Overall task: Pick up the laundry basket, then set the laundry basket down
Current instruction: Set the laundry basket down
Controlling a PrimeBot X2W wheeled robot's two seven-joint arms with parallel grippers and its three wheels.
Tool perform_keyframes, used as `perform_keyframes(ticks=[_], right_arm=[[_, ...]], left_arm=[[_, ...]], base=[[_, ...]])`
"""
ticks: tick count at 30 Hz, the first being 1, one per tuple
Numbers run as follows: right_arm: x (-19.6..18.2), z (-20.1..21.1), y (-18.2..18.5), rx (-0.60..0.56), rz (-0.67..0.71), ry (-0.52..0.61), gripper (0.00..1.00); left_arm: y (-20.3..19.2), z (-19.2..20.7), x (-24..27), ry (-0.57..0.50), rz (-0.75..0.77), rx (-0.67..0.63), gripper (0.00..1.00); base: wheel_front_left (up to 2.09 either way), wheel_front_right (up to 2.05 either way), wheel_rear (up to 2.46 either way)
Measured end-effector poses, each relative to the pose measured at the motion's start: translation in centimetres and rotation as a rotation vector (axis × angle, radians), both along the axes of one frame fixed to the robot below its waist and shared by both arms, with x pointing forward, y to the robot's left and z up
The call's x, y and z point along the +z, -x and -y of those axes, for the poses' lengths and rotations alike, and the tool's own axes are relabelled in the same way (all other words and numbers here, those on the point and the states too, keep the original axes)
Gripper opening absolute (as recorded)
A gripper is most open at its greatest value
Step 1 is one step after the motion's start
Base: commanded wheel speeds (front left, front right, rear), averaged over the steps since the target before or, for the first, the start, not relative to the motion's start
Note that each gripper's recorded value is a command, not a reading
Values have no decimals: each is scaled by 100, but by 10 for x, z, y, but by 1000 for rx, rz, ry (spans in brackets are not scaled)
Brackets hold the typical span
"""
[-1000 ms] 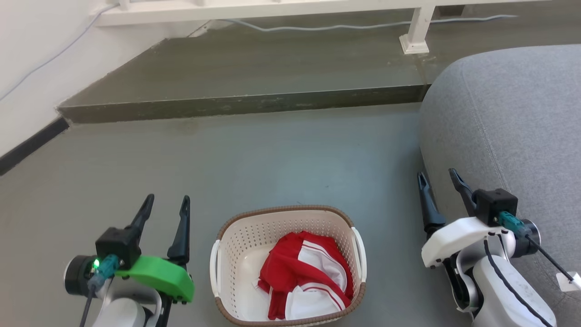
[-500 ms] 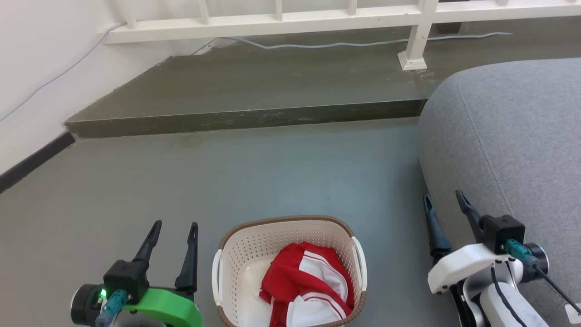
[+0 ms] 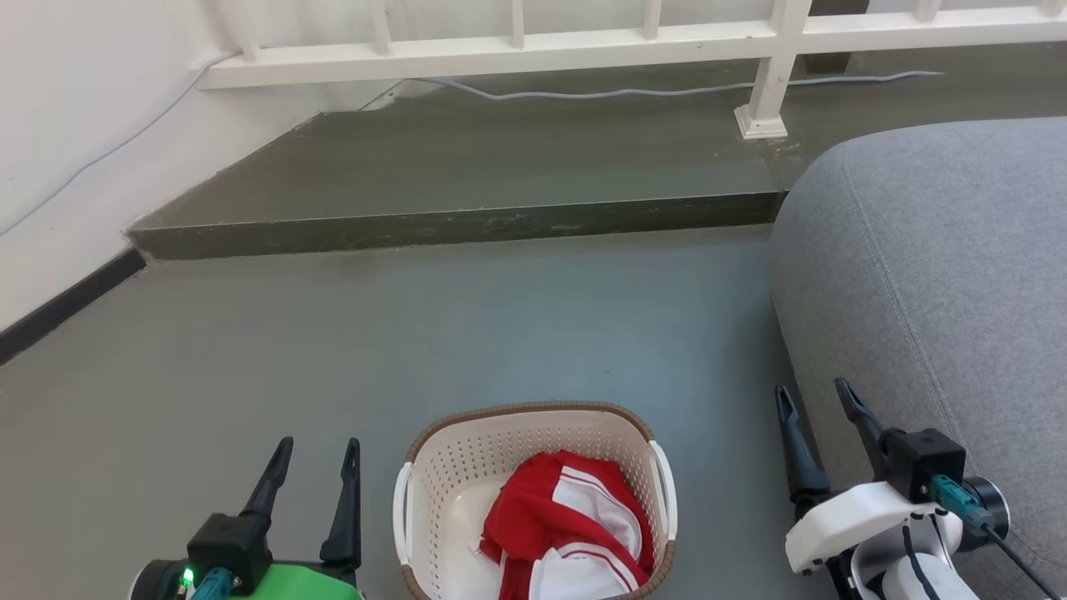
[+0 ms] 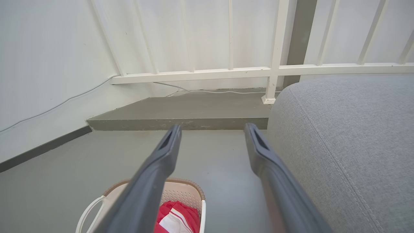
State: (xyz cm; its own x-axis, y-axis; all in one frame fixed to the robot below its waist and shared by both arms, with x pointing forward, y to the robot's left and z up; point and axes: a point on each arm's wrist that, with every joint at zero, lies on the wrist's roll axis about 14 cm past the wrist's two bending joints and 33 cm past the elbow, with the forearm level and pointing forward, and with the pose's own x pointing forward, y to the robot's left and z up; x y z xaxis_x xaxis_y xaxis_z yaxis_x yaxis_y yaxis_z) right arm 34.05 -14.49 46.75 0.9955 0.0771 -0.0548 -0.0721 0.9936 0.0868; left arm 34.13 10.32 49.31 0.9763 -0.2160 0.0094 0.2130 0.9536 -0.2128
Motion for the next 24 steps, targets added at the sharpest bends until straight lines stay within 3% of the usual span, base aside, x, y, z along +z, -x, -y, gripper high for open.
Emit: perform_keyframes(ticks=[24], right_arm=[[3,7,13,-27,12,4,100]], left_arm=[[8,-4,-2,-14,-1,24,100]], base=[[0,0,0]])
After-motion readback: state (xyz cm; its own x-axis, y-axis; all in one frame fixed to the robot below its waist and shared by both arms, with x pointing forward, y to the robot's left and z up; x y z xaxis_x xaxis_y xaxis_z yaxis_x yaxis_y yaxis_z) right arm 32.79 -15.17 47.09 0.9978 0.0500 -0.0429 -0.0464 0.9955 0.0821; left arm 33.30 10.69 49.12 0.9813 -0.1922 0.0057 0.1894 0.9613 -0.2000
